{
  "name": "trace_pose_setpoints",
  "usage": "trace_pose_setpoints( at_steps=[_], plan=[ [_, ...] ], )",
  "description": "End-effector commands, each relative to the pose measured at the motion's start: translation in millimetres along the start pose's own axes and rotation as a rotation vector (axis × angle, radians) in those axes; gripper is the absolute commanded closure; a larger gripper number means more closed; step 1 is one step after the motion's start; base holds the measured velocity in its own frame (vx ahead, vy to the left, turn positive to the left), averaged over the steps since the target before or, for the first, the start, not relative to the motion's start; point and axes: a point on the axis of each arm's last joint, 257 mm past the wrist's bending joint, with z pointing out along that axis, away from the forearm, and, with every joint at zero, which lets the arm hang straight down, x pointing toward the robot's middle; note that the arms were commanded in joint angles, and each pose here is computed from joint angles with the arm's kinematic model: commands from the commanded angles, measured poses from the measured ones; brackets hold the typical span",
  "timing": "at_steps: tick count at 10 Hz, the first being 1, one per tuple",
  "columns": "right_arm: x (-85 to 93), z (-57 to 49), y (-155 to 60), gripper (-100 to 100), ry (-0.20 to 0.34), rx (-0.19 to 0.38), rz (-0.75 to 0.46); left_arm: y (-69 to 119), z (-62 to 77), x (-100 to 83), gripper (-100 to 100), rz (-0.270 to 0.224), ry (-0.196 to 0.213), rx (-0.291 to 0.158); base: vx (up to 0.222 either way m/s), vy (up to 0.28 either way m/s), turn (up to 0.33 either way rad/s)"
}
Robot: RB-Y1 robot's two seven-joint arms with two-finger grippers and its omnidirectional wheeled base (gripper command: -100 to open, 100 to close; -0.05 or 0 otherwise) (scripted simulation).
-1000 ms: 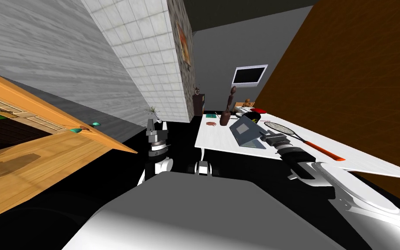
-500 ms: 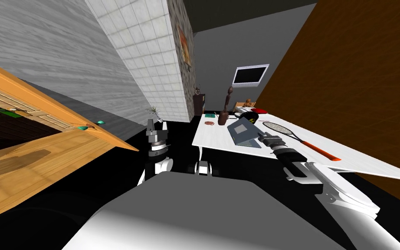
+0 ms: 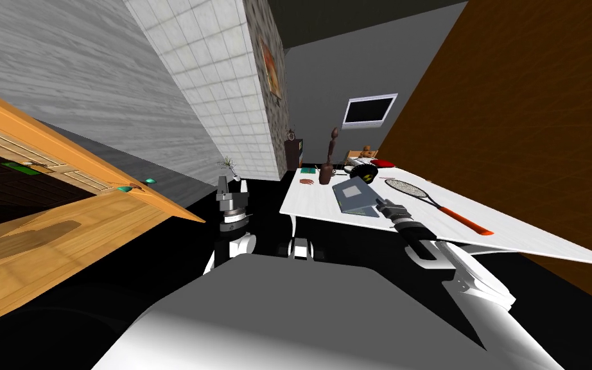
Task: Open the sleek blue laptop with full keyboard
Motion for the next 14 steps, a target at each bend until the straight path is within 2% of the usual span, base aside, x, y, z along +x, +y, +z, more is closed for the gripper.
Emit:
trace_pose_setpoints(
  at_steps=[1,2,3,10,11,12,14],
  plan=[
    [23.9,1.4,9,100,0.012,-0.004,0.094,0.0,0.0,0.0,0,0.0,0.0,0.0,-0.021,-0.055,0.022],
    [32.0,2.4,14,100,0.015,-0.003,0.136,0.0,0.0,0.0,0,0.0,0.0,0.0,-0.04,-0.08,-0.003],
    [13.9,1.0,-4,-100,0.007,0.011,0.106,0.0,0.0,0.0,0,0.0,0.0,0.0,-0.025,-0.025,0.025],
    [-29.3,2.4,-35,-100,0.006,0.023,0.105,0.0,0.0,0.0,0,0.0,0.0,0.0,-0.004,0.044,0.013],
    [-25.5,2.9,-32,-100,0.006,0.022,0.103,0.0,0.0,0.0,0,0.0,0.0,0.0,-0.003,0.012,0.001],
    [-26.1,3.1,-33,0,0.006,0.023,0.105,0.0,0.0,0.0,0,0.0,0.0,0.0,0.0,0.0,0.0],
    [-26.1,3.1,-33,0,0.006,0.023,0.105,0.0,0.0,0.0,0,0.0,0.0,0.0,0.0,0.0,0.0]
  ],
)
